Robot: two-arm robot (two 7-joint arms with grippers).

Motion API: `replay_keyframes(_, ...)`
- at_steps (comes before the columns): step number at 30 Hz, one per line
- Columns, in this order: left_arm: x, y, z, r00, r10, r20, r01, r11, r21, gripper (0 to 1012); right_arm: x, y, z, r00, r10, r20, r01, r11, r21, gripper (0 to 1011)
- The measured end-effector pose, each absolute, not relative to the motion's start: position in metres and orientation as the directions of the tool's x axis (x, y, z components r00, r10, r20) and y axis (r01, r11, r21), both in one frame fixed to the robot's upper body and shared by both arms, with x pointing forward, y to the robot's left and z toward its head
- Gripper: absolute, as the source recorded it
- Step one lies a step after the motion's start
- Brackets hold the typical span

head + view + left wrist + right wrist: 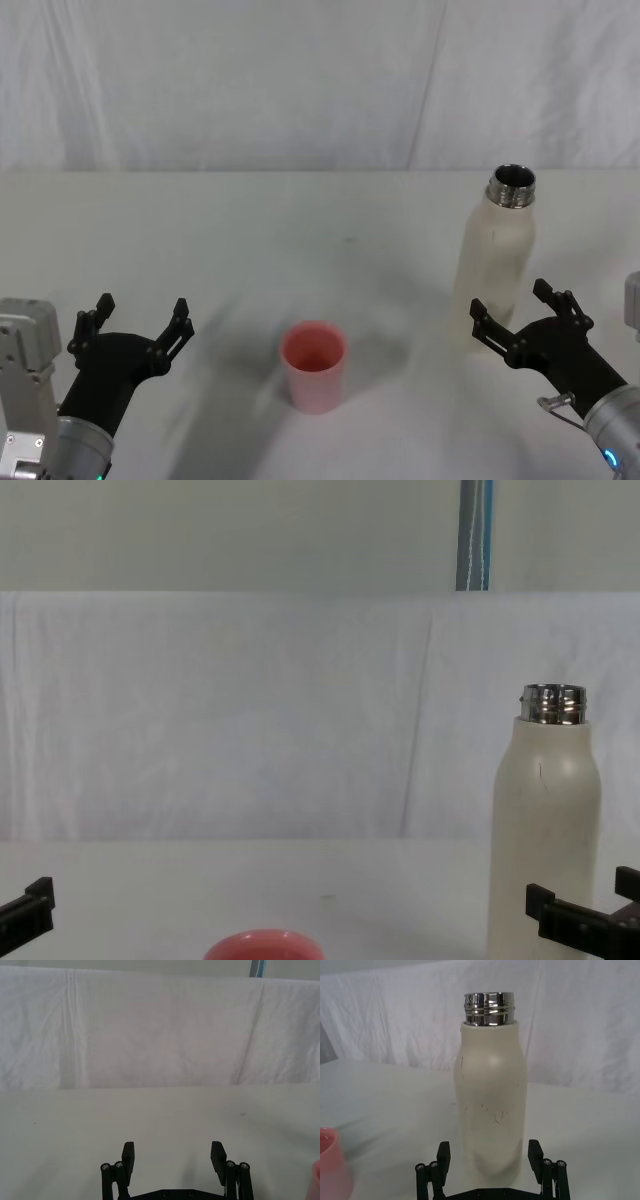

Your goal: Grasp the thermos with one hand and pour water into the cup lid.

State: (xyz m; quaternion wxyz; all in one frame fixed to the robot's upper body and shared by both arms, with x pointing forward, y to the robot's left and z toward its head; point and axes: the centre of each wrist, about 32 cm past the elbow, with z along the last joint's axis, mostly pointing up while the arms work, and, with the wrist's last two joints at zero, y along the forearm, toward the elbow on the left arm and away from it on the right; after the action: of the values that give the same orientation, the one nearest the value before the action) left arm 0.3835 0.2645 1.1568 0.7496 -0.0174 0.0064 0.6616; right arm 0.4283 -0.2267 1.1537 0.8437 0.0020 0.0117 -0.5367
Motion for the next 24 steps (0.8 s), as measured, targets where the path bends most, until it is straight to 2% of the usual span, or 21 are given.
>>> replay_keyframes(18,0.384,0.265,1.157,0.125,0.992,-0.033,-0.992,0.124,-0.018,1001,0.402,-0.222,1.148,0.397,-0.918,0.002,0.914,0.395,0.094,1002)
replay_keyframes(24,0.384,0.265,1.157,0.125,0.992,-0.033,-0.992,0.124,-0.018,1001,0.396,-0.219,1.143,0.423,-0.906,0.003,0.901,0.42,0.106,1002)
